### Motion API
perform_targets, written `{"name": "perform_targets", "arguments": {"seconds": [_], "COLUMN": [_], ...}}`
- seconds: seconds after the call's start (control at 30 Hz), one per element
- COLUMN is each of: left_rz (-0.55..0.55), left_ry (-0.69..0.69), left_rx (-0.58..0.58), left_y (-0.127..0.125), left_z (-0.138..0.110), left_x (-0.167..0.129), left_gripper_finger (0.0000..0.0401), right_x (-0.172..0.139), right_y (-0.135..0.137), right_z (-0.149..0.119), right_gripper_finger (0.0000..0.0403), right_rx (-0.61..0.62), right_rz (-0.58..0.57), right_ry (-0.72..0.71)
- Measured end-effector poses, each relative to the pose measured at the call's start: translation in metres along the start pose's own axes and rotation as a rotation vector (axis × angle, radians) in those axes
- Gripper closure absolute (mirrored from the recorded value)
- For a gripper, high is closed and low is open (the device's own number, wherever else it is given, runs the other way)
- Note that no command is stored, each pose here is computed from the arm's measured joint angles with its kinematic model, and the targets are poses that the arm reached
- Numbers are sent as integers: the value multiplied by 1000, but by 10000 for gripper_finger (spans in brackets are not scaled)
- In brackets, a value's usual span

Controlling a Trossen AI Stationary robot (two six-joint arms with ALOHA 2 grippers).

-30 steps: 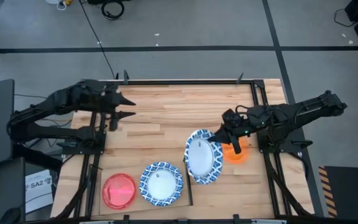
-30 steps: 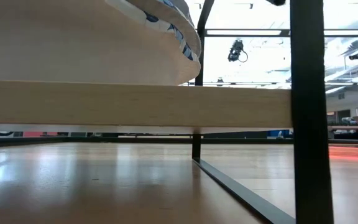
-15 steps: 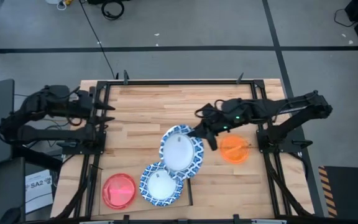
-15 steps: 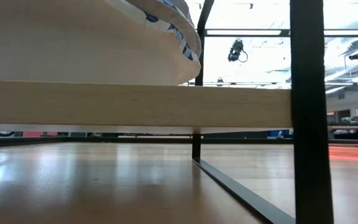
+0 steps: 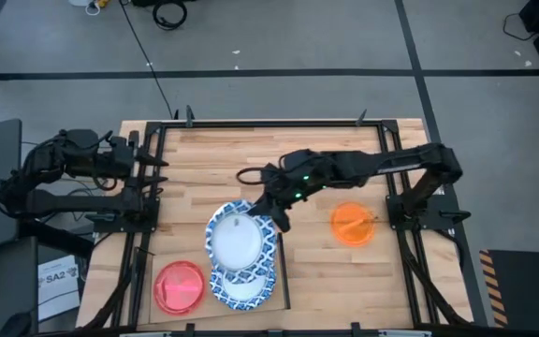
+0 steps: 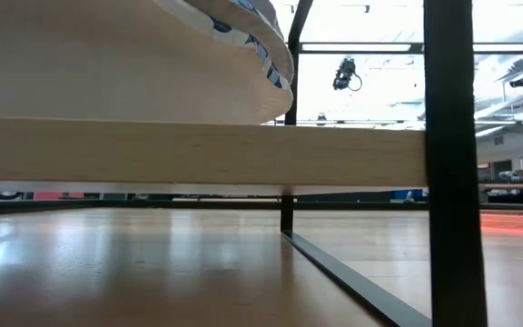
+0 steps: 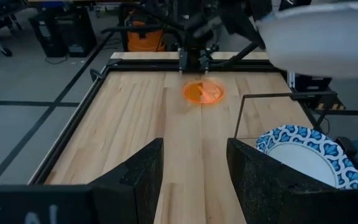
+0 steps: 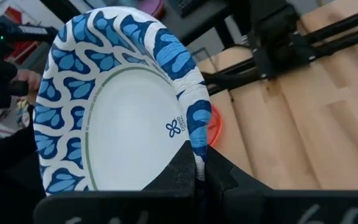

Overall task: Place and stack plates onto a shelf
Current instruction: Stack the blue bowl on top of the other blue bowl on the shelf

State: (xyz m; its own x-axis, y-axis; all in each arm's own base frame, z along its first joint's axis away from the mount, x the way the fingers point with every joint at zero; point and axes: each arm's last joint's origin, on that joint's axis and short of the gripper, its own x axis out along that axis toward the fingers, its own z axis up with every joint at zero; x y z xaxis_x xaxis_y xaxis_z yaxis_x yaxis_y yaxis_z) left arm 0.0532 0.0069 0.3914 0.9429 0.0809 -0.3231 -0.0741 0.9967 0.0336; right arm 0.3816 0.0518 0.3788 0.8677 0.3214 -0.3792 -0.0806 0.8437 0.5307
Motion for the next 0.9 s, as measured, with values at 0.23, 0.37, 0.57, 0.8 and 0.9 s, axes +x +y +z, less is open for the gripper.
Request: {"name": "perform_targets", "arguments": {"seconds": [0.23,0.37,0.57,0.8,0.9], "left_rz": [0,0,0,-1,-1], "left_ry": [4,4,7,10,13], "left_rx": [0,0,-1,0,-1], "left_y": [0,0,0,0,0], "left_z": [0,0,-1,-1,-1], "left_x": [0,0,0,0,0], "left_gripper_finger": [218,218,218,218,218], "right_x": [37,55,75,89,89], "right_y": [-13,-23,-34,-44,-45], "right_z": [-10,-20,-33,-46,-48], "right_gripper_finger": [394,394,394,394,394], "right_rx": [20,36,56,78,83], "right_rz": [38,28,35,45,33], "right_ry": [100,151,221,296,312]}}
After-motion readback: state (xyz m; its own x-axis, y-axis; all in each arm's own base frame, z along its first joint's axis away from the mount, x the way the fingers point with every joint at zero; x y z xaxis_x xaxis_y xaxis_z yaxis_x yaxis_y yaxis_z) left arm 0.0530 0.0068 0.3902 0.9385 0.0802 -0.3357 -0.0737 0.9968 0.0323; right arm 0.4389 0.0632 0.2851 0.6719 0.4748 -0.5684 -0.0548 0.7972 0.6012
